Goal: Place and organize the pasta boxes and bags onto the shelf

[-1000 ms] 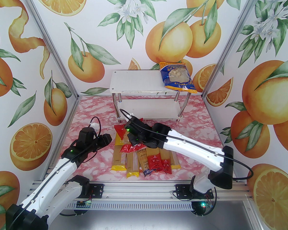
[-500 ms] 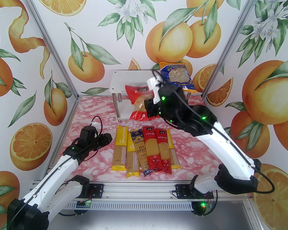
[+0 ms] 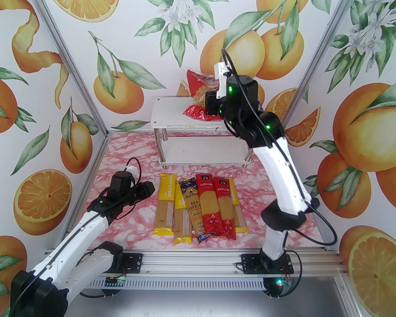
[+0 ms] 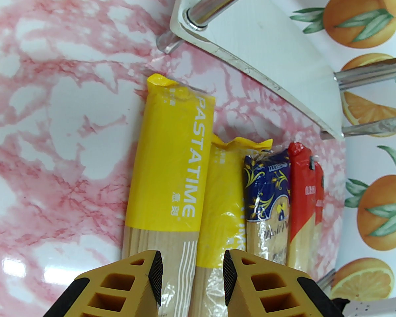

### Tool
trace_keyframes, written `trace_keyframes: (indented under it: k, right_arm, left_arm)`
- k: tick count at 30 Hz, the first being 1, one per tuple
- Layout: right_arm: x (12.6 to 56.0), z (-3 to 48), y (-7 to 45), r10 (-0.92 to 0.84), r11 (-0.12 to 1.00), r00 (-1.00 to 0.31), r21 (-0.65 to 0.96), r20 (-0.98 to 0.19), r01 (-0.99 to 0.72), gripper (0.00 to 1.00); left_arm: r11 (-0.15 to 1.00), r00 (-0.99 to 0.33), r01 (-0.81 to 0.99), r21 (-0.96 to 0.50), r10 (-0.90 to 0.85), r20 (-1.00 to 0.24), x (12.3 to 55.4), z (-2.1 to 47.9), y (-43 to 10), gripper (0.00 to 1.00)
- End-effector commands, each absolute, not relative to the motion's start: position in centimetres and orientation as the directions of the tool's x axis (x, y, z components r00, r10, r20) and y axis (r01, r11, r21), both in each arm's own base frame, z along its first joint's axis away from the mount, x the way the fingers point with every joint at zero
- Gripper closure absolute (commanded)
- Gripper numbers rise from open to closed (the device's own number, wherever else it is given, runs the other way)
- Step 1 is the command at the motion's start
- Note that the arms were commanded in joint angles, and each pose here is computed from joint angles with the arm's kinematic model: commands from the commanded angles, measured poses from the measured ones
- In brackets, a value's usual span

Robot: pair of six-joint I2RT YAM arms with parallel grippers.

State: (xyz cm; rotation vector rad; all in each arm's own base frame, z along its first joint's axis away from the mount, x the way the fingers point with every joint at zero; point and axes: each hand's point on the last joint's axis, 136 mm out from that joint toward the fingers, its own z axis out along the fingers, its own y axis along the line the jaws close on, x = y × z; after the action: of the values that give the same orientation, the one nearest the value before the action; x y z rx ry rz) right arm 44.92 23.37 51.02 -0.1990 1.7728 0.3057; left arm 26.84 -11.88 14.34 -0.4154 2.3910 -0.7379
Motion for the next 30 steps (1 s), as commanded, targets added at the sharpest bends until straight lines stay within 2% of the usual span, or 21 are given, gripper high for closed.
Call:
trace_keyframes:
  k: [1,13,30]
  right_arm:
    - [45.3,57.5,22.1,0.185,0.916,-0.038,0.186,-0.982,-0.356,1.0]
    - [49.8,53.1,22.4,0.133,0.916,-0.11,0.165,-0.985,-0.365,1.0]
    - [51.5,47.8,23.1,0.044,0.945,-0.219,0.112,-0.975,-0.308,1.0]
  left_arm:
    - [0.786,-0.748,-0.087,-0.612,-0.457,-0.481,27.9,16.5,-12.1,0.63]
    - [0.785,-0.758,-0.101,-0.612,-0.459,-0.464,28.6,15.6,-12.4,0.63]
    - [0.788,-0.763,-0.106,-0.607,-0.456,-0.458,28.4,15.0,-12.3,0.63]
